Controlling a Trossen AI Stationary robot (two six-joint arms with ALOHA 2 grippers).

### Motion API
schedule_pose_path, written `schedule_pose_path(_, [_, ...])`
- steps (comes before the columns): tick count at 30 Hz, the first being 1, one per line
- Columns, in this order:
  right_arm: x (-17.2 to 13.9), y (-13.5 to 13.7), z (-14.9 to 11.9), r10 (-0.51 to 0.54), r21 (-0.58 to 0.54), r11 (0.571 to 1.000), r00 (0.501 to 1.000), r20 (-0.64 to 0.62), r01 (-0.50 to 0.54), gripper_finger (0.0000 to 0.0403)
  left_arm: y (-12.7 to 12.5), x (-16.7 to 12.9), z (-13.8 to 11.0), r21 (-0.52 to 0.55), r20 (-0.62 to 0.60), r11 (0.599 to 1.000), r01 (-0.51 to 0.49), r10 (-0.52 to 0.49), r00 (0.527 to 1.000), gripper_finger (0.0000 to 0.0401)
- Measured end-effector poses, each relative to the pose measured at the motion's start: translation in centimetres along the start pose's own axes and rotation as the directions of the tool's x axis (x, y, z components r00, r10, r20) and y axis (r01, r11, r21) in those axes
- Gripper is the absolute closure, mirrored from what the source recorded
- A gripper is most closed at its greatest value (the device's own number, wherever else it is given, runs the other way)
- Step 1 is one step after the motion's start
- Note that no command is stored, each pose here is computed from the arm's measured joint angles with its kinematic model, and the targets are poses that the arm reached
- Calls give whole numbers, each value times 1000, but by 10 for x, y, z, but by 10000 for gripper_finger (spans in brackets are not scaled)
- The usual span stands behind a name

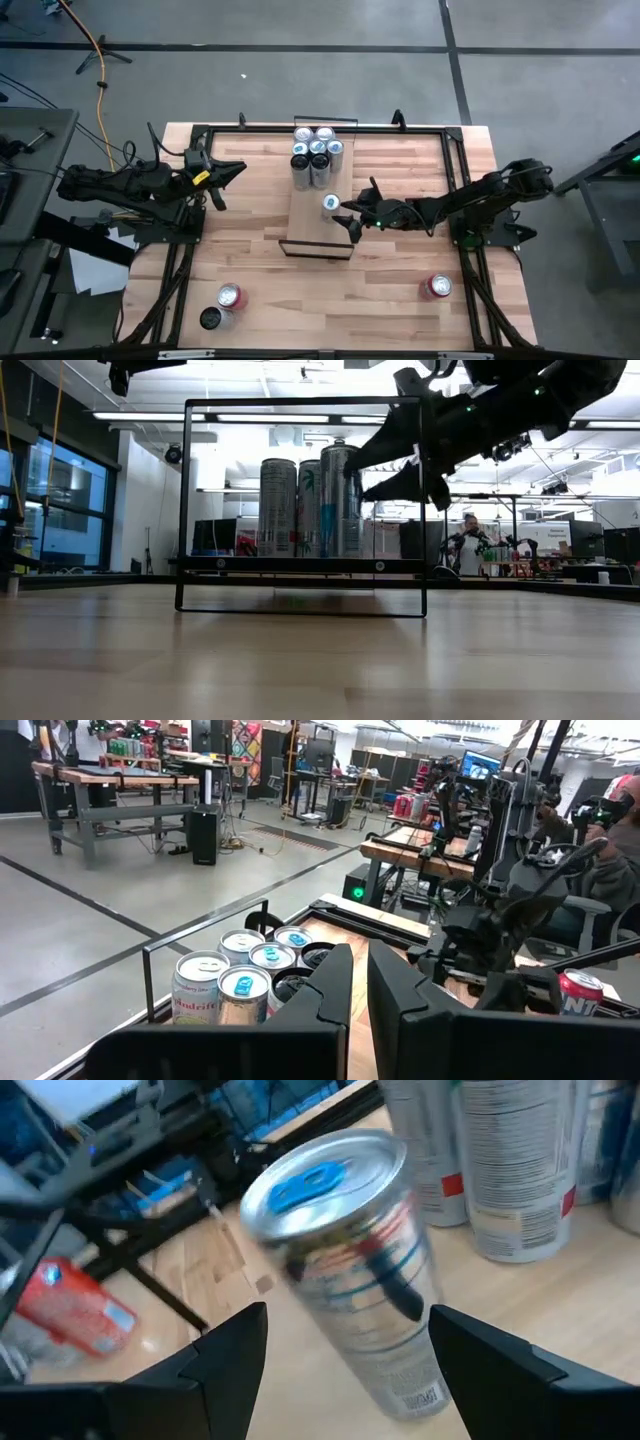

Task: Place canned beverage on shelf
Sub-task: Put the blue soda can on the shelf aligned with the other blue soda can

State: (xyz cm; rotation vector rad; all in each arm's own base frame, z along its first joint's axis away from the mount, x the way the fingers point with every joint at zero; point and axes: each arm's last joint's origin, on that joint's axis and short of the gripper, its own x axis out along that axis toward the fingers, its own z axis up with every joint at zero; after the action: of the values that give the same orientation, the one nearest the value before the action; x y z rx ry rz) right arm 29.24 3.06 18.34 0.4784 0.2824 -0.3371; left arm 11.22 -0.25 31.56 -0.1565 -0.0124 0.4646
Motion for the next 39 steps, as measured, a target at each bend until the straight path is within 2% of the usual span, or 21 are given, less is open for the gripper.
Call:
schedule_pose_path(4, [5,-6,1,-7,76,997,1000,-5,7,139,0,0,0,0,1,1000,0,0,1000,401])
schedule_pose_path(11, [7,-9,4,8,81,997,1000,-7,-7,139,0,0,0,0,0,1000,0,0,1000,401])
schedule_pose_path(16, [9,-15,8,-40,84,996,999,19,38,139,0,0,0,1,0,1000,-3,3,1000,401])
schedule_pose_path(25, [12,-24,15,-41,-86,995,998,39,44,139,0,0,0,0,0,1000,-3,3,1000,401])
schedule_pose_path(30, [14,-29,20,-41,-125,991,998,52,47,139,0,0,0,0,0,1000,-3,3,1000,401])
schedule_pose_path(35, [15,-31,25,23,-161,987,999,49,-15,139,0,0,0,0,0,1000,-4,4,1000,401])
schedule_pose_path(39, [17,-34,27,25,-199,980,998,60,-12,139,0,0,0,0,0,1000,-4,4,1000,401])
